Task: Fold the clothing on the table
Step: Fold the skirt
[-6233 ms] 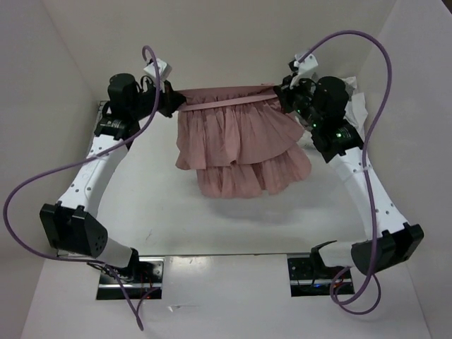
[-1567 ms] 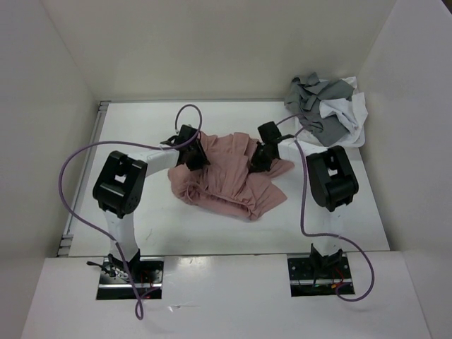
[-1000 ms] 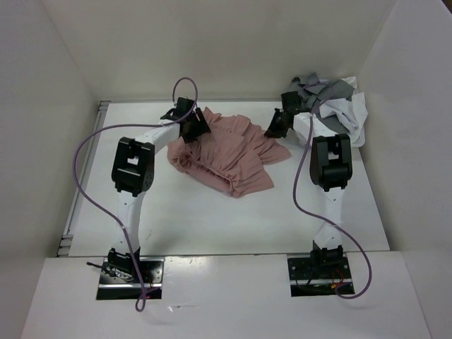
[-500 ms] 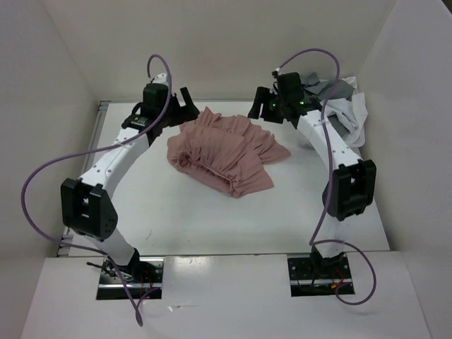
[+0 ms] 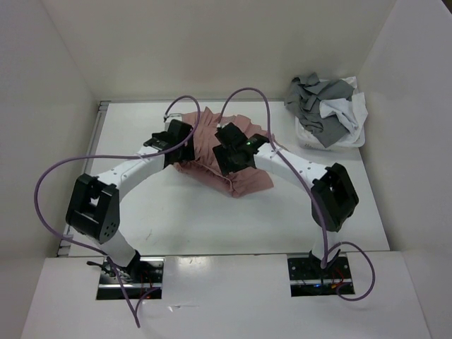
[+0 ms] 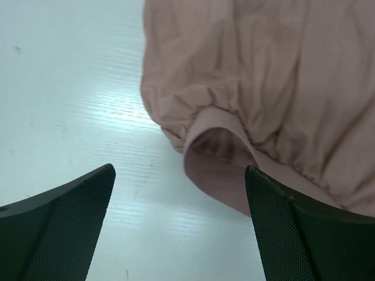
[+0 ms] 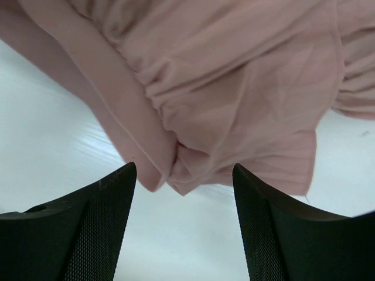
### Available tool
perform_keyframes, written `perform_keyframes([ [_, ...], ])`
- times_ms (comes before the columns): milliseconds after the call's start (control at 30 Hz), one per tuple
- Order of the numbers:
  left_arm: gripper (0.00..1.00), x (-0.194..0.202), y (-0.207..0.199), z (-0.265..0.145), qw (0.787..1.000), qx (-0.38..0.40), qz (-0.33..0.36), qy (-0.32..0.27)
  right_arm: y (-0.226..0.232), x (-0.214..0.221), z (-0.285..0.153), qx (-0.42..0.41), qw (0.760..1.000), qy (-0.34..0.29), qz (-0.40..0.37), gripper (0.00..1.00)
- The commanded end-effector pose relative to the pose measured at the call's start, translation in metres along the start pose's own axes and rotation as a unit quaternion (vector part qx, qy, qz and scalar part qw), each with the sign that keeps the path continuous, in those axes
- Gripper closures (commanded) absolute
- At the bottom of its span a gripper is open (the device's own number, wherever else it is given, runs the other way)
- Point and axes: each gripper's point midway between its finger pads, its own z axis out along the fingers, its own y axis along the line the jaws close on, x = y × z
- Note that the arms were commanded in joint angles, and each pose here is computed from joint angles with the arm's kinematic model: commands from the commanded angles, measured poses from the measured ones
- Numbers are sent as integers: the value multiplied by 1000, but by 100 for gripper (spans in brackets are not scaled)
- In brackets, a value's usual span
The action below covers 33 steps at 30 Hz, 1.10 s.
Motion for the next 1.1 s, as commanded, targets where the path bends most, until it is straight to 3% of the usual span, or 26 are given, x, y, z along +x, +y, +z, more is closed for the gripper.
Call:
perform_keyframes([
  [0,4,-12,20,6,998,-60,10,-21,-10,7,-1,64,998,-13,-14,29],
  [267,19,2,21,24,997,-77,10,-9,-13,53,18,108,993,31,-27,32],
  [433,21,13,21,33,997,-82,13,3,-9,58,22,107,993,34,-24,35],
  [633,27,24,29,47,995,-97,6,21,-10,66,24,111,993,41,-12,47],
  [733,41,27,29,49,995,-99,8,24,-12,70,29,119,992,43,-9,63],
  [767,47,29,32,53,994,-104,3,29,-12,74,29,122,991,44,-15,73],
  [800,58,29,32,53,994,-104,3,29,-11,76,31,124,991,48,-11,78],
  [900,79,32,34,56,993,-112,8,35,-15,76,29,143,989,43,-13,96],
  [933,100,36,39,58,991,-129,9,38,-15,76,29,143,989,42,-9,100],
  [1067,100,34,37,56,990,-129,14,50,-19,76,17,148,988,39,1,100],
])
